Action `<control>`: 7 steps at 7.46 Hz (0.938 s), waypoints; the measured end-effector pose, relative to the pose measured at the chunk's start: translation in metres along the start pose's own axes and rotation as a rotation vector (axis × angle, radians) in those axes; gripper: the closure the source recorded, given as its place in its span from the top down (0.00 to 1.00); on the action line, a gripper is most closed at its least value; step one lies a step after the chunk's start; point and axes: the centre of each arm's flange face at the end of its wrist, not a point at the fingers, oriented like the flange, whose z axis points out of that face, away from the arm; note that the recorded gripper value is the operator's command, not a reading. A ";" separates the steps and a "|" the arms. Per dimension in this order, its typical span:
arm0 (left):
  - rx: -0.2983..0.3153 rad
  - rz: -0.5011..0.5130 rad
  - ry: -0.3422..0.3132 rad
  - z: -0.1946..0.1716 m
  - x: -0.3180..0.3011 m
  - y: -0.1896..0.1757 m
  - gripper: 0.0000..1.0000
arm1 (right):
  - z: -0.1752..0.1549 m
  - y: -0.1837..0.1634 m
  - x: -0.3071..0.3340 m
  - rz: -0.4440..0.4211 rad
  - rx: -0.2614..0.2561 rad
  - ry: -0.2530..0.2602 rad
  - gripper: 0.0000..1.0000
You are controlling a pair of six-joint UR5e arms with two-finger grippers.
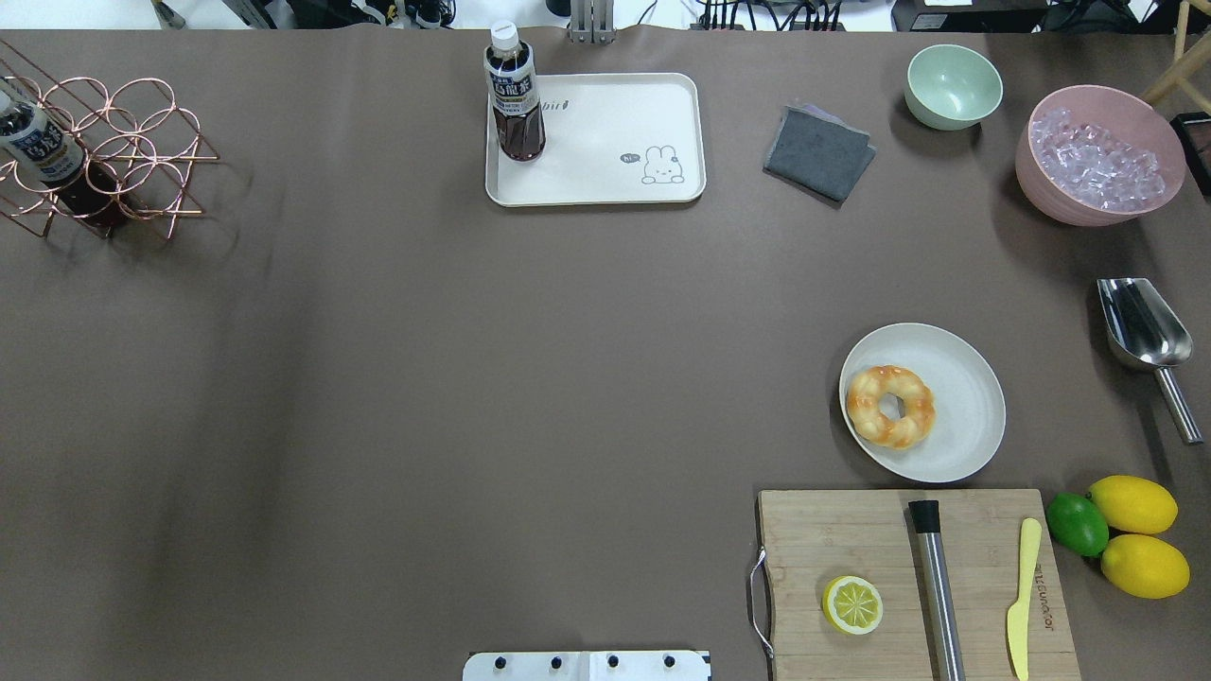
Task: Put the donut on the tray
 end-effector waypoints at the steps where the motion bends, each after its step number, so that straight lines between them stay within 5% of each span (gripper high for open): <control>1: 0.001 0.001 -0.007 0.000 0.000 -0.001 0.98 | -0.001 0.000 -0.001 -0.001 0.003 0.000 1.00; 7: 0.006 0.007 -0.012 -0.003 0.002 -0.004 0.98 | -0.004 -0.003 -0.001 -0.019 0.030 -0.003 1.00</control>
